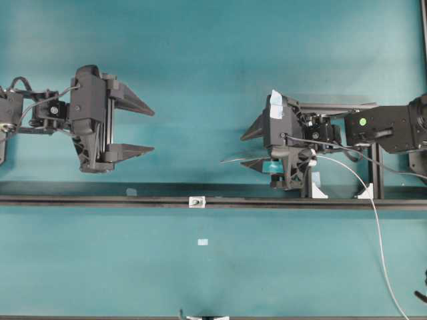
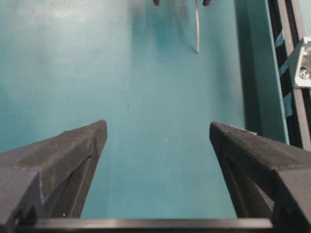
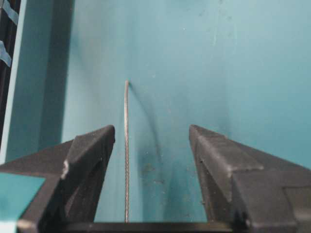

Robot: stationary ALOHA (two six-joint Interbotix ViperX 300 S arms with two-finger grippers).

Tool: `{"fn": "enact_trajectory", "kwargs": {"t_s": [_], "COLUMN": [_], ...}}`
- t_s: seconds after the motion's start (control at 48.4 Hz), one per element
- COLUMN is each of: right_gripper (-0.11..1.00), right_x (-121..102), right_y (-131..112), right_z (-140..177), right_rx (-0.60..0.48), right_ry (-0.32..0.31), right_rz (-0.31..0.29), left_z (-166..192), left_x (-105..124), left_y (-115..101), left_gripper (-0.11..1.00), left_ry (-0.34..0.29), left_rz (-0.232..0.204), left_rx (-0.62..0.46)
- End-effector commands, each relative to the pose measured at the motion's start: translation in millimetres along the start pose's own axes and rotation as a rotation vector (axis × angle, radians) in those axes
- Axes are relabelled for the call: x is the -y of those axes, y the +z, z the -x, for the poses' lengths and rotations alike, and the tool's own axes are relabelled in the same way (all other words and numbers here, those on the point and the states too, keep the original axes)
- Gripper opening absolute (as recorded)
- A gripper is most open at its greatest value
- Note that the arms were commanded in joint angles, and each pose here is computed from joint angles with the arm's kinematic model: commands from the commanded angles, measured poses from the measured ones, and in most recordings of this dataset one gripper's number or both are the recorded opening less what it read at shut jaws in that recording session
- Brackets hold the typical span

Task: Insert the wire through the hole in the metal fitting marked with a red label. (retake)
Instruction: 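Lower the right gripper onto the grey wire end and close it, then lift the wire with the right gripper and carry it left toward the fitting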

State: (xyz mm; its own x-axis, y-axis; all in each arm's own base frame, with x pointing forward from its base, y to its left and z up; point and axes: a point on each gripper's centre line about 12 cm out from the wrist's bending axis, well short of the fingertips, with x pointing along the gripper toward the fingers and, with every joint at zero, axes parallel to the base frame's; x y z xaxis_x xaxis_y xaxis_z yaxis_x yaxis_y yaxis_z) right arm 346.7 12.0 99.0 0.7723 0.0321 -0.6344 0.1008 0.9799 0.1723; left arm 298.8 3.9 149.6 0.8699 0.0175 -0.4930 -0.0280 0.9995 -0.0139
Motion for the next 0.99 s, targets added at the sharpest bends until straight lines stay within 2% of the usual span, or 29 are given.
{"fn": "enact_trajectory", "kwargs": {"t_s": [0.0,0.083,0.269,0.331,0.723,0.971], "right_gripper": [0.67,0.58,0.10,0.03,0.03,0.03], "right_x": [-1,0,1,1,-1,-5], "right_y": [12,11,9,8,13,33], "right_z": [1,1,2,2,3,26], "right_rx": [0.040,0.037,0.028,0.025,0.037,0.069], "right_ry": [0.006,0.004,0.001,0.000,0.004,0.009], "right_rz": [-0.003,-0.005,0.000,0.000,0.001,0.003], "left_z": [0,0,0,0,0,3], "left_x": [1,1,1,1,1,1], "left_y": [7,7,7,7,6,12], "left_gripper": [0.72,0.72,0.72,0.72,0.72,0.72], "left_ry": [-0.001,-0.001,-0.001,-0.001,-0.001,-0.002], "left_rz": [0.002,0.002,0.002,0.002,0.005,0.003], "left_rx": [0.025,0.025,0.025,0.025,0.023,0.043]}}
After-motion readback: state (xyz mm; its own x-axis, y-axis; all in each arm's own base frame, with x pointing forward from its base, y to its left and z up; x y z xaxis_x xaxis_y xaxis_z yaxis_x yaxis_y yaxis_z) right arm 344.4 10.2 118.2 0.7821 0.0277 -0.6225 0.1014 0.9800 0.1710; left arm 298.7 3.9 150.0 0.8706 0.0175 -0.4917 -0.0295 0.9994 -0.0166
